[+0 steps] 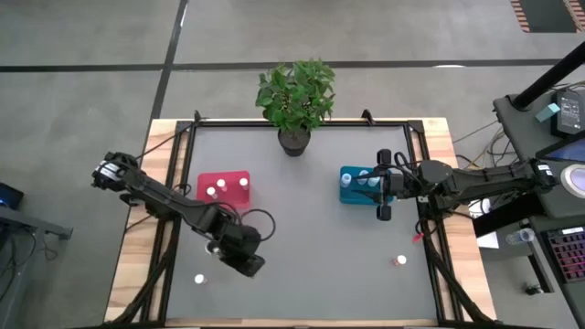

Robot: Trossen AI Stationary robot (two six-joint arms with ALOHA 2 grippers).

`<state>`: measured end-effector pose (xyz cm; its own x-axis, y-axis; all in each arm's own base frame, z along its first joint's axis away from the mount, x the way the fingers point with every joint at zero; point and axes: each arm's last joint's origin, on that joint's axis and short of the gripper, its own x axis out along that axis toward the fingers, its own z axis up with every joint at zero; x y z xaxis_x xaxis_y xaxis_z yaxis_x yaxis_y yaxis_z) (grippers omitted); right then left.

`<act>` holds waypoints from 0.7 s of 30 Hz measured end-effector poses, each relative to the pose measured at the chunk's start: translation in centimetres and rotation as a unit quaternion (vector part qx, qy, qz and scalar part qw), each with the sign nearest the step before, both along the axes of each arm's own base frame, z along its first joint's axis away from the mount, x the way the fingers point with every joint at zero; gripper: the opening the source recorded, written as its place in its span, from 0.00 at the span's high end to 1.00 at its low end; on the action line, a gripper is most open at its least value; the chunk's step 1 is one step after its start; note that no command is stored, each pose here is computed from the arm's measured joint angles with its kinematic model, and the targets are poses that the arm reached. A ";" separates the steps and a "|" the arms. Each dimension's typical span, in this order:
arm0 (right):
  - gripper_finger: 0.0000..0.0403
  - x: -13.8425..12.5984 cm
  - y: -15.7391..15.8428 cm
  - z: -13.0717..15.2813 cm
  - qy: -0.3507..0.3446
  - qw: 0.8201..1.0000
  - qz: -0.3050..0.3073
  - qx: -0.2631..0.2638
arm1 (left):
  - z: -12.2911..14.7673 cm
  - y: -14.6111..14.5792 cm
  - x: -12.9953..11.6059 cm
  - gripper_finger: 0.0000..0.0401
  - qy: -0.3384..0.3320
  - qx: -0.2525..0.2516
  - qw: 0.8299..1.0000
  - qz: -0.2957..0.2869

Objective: Pick and place medicine bottles into bin by pill shape (circle, oval)
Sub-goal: Put the pink tablet bottle into the red bin

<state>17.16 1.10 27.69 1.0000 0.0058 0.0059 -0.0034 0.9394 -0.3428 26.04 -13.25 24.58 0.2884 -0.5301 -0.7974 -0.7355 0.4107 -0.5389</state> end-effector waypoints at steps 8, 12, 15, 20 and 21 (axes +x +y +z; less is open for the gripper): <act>0.66 0.0 0.0 0.0 0.001 1.000 0.000 -0.001 | 1.6 1.4 -3.6 0.60 0.148 0.064 0.987 0.011; 0.66 0.0 0.0 0.0 0.001 1.000 0.000 0.000 | 1.6 1.0 -4.4 0.60 0.180 0.065 0.981 0.016; 0.66 0.0 0.0 0.0 0.002 1.000 0.000 0.000 | 1.8 -0.1 -4.6 0.60 0.201 0.002 0.980 0.006; 0.66 0.0 0.0 -0.2 0.009 1.000 0.000 -0.001 | 3.3 -2.4 -5.0 0.60 0.191 -0.016 0.981 -0.026; 0.66 0.0 0.0 -0.2 0.009 1.000 0.000 -0.001 | 3.6 -3.0 -5.1 0.60 0.182 -0.008 0.983 -0.029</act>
<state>17.18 1.10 27.50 0.9999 0.0053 -0.0129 -0.0094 0.9386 -0.3450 20.96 -16.29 28.19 -0.0456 -0.5506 -0.8335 -0.8567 0.4507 -0.2509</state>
